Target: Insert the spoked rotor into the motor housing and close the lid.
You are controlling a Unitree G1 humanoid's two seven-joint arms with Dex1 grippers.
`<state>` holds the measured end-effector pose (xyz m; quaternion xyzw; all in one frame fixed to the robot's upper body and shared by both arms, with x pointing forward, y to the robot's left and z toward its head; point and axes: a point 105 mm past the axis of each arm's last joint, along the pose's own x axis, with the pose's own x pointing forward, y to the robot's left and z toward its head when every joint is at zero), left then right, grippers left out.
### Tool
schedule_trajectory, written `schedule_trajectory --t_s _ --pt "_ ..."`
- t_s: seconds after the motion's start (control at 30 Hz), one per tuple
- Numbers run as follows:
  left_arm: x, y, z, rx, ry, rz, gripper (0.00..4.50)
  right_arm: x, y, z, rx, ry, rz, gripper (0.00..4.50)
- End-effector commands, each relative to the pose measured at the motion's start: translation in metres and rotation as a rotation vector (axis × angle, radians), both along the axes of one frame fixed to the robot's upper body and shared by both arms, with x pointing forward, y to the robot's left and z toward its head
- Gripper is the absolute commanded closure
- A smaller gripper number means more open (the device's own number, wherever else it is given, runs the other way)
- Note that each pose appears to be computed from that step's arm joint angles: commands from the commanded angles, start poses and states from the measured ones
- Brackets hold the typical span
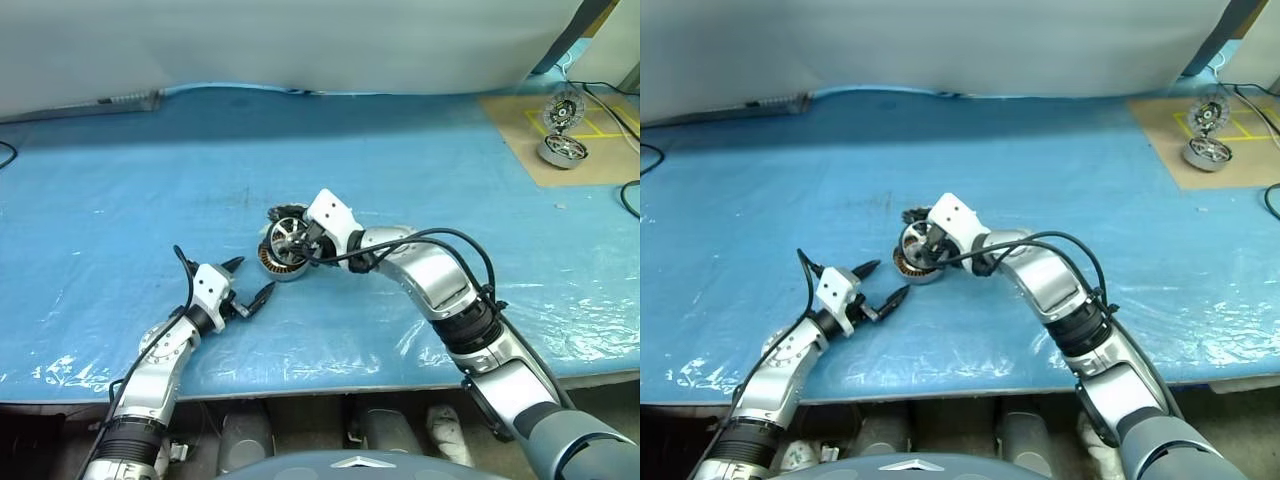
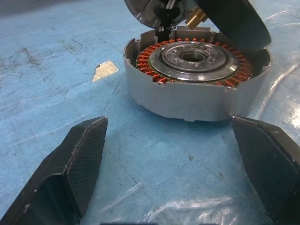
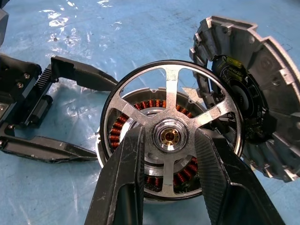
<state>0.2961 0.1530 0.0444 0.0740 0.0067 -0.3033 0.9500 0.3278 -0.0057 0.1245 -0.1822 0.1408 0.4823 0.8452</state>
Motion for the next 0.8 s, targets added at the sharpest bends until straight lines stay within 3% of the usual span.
schedule_trajectory --t_s 0.03,0.23,0.43,0.67,0.8 --pt "0.002 -0.003 0.01 -0.008 -0.04 -0.011 0.0 -0.009 0.003 0.007 0.013 -0.016 0.027 3.23" --pt "0.002 -0.003 0.01 -0.009 -0.038 -0.014 0.0 -0.017 0.009 0.0 0.024 0.031 0.039 3.23" --pt "0.003 -0.005 0.012 -0.01 -0.042 -0.014 0.0 -0.01 0.009 0.002 0.052 0.027 -0.02 1.38" --pt "0.004 -0.006 0.015 -0.012 -0.048 -0.016 0.0 -0.009 0.008 0.015 0.107 0.025 -0.04 1.38" --pt "0.005 -0.006 0.016 -0.012 -0.049 -0.017 0.0 -0.009 0.006 0.013 0.127 0.036 -0.065 2.29"
